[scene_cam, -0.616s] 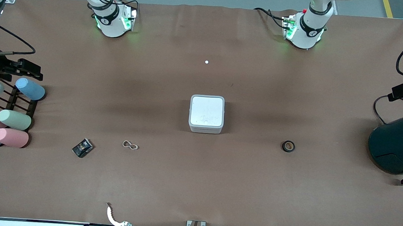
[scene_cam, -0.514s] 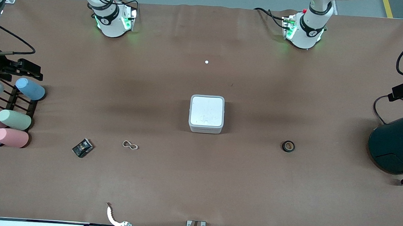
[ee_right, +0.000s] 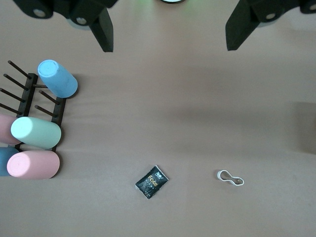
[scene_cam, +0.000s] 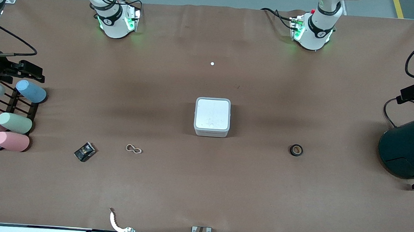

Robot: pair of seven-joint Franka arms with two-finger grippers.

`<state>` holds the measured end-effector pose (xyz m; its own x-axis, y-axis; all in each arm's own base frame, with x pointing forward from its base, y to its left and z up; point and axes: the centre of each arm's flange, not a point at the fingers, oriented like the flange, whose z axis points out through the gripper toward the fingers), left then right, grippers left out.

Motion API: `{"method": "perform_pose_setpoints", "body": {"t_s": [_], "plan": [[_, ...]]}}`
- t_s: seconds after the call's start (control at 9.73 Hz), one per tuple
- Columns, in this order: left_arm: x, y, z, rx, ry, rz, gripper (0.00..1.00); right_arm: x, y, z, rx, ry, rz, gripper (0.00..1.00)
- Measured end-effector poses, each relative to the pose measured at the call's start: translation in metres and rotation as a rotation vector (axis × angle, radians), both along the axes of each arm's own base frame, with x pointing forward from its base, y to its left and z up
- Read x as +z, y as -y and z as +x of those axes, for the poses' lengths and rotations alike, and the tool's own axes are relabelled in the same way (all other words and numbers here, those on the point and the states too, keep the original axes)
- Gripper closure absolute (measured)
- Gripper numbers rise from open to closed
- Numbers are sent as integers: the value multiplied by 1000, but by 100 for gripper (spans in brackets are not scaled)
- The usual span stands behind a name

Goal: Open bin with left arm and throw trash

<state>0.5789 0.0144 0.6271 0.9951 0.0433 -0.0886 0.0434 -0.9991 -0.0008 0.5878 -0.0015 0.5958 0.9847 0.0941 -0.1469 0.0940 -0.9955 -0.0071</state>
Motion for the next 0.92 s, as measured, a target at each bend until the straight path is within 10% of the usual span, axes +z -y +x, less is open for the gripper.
{"method": "perform_pose_setpoints", "body": {"t_s": [0.41,0.62,0.92], "plan": [[-23,110,-10,-108,-131,-104,0,-69,-24,33,31,-47,5,0],[-27,188,-16,-217,-86,-135,4,-170,-11,70,-30,-44,5,0],[-83,308,-10,-305,-16,-164,44,-314,22,72,-154,75,1,0]]}}
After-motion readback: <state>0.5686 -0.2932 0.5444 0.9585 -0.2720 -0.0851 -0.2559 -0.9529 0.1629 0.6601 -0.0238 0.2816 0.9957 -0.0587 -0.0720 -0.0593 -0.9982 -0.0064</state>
